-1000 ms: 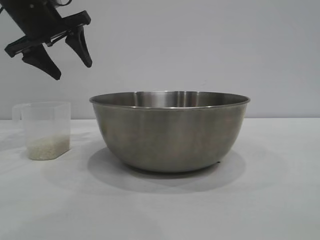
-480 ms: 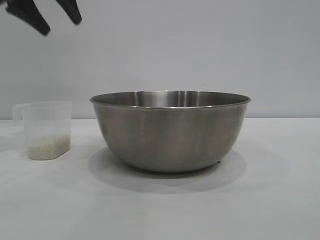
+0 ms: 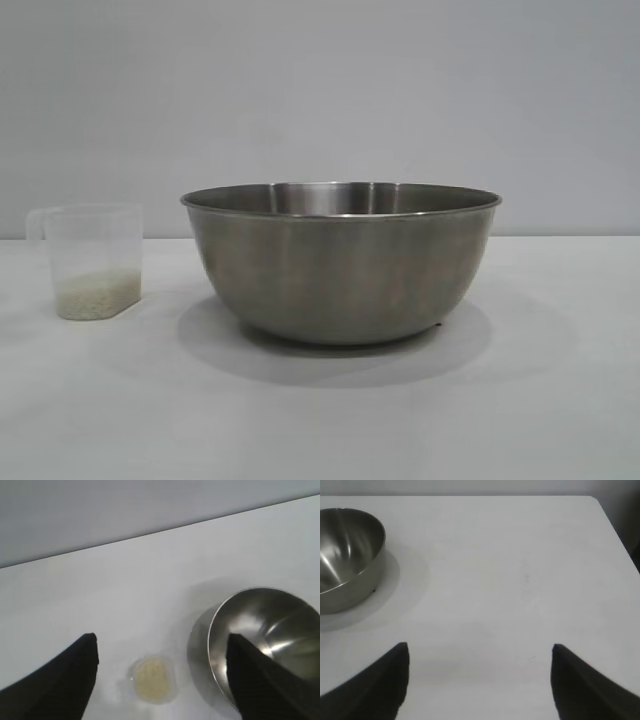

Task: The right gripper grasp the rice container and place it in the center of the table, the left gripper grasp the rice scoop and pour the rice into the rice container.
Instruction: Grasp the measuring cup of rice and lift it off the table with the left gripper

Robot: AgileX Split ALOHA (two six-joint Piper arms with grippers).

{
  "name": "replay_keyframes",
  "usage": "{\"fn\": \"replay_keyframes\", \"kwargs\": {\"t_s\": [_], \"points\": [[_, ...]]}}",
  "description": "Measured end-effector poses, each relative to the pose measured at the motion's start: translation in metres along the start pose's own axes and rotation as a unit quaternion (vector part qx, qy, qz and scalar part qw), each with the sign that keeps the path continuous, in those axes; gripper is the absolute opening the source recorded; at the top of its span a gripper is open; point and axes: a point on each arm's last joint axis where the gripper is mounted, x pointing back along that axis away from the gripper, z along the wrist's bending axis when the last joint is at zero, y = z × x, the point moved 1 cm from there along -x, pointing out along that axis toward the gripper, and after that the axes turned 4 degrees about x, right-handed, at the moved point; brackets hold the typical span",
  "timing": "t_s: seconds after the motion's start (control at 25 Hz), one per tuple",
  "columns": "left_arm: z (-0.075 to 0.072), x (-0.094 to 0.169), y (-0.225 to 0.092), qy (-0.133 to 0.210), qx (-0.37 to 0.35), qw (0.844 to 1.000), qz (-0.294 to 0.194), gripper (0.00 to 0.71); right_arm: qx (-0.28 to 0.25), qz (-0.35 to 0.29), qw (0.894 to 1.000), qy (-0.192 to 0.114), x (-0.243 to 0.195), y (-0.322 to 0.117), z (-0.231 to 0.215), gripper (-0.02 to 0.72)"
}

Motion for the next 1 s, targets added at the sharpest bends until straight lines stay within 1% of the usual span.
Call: {"fn": "replay_keyframes", "kwargs": {"t_s": [0.12,0.16,0.24,0.36,0.4,0.48,0.56,0.72,0.84,1.0], "points": [[-0.005,0.032,-0.011,0.01,-0.005,1.0,0.008,0.473,0.0,0.0,1.0,0.0,0.0,0.0,0.0,0.5],[-0.007,0.043,-0.016,0.014,-0.007,1.0,0.003,0.473,0.0,0.0,1.0,0.0,0.0,0.0,0.0,0.5],[-0.009,0.057,-0.029,0.014,-0.007,1.0,-0.001,0.473,0.0,0.0,1.0,0.0,0.0,0.0,0.0,0.5],[-0.011,0.068,-0.057,0.014,-0.005,1.0,0.006,0.473,0.0,0.0,1.0,0.0,0.0,0.0,0.0,0.5],[-0.011,0.067,-0.068,0.014,-0.003,1.0,0.012,0.473,0.0,0.0,1.0,0.0,0.0,0.0,0.0,0.5],[-0.011,0.068,-0.092,0.015,0.001,1.0,0.007,0.473,0.0,0.0,1.0,0.0,0.0,0.0,0.0,0.5],[-0.01,0.07,-0.114,0.016,0.004,1.0,-0.019,0.473,0.0,0.0,1.0,0.0,0.0,0.0,0.0,0.5],[-0.009,0.069,-0.147,0.015,0.016,0.996,-0.091,0.473,0.0,0.0,1.0,0.0,0.0,0.0,0.0,0.5],[-0.006,0.061,-0.169,0.018,0.025,0.991,-0.13,0.473,0.0,0.0,1.0,0.0,0.0,0.0,0.0,0.5],[0.002,0.041,-0.191,0.027,0.038,0.988,-0.145,0.473,0.0,0.0,1.0,0.0,0.0,0.0,0.0,0.5]]}}
